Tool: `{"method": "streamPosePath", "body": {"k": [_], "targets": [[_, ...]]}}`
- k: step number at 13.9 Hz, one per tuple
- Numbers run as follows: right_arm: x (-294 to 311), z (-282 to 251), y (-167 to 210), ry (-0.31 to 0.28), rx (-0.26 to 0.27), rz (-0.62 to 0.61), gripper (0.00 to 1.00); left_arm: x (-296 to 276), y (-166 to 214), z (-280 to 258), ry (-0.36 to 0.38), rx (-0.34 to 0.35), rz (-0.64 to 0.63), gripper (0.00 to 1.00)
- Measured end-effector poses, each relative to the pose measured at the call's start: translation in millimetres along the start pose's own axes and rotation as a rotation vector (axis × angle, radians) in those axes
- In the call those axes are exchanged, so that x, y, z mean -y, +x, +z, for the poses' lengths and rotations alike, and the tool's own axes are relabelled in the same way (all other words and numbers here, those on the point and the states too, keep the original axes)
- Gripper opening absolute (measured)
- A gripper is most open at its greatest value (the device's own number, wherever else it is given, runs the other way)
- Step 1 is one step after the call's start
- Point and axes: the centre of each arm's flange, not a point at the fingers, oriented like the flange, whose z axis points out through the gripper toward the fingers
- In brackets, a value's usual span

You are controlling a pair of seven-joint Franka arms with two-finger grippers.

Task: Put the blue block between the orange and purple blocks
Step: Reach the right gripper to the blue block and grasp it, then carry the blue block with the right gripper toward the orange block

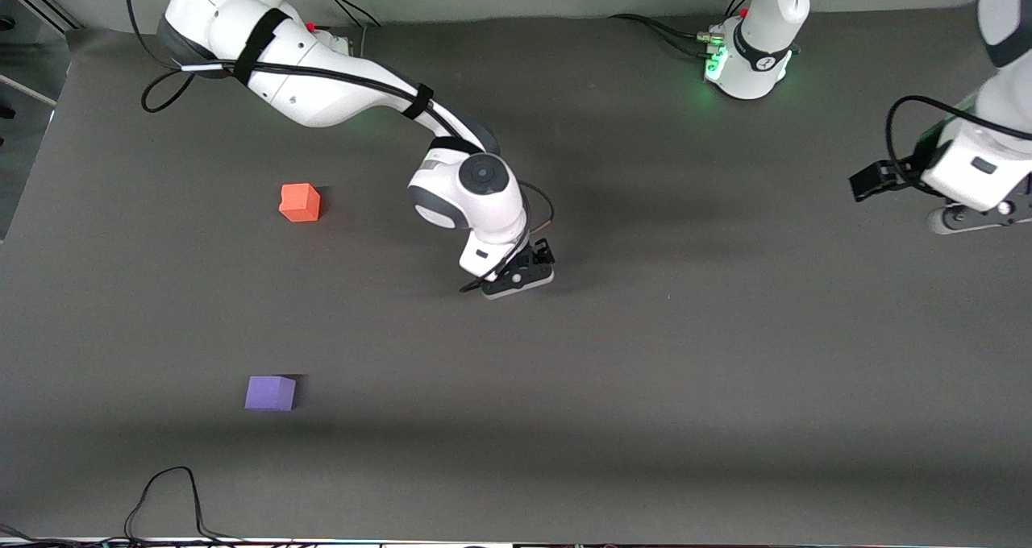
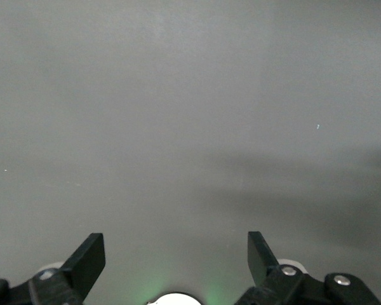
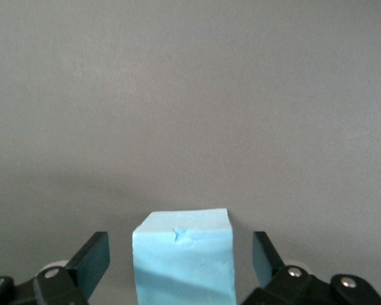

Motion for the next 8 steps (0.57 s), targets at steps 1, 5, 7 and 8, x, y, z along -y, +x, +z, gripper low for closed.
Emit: {"method": "streamPosePath", "body": {"k": [1, 5, 7, 8], "targets": [[3.4, 5.0, -8.6, -0.001, -0.01, 0.001, 1.0, 2.5, 0.5, 0.1, -0.001, 0.0, 0.001, 1.0], [5.7, 15.2, -23.6, -0.001, -0.014, -0.008, 0.8, 1.5, 0.5, -0.1, -0.001, -0.002, 0.036, 1.0], [3.2, 11.8, -19.4, 0.0, -0.022, 0.001, 0.59, 2.5, 0.5, 0.2, -0.001, 0.0, 0.043, 1.0], [0.2, 8.3, -15.7, -0.005, -0.027, 0.015, 0.59, 3.2, 0.6, 0.3, -0.001, 0.001, 0.044, 1.0]]}}
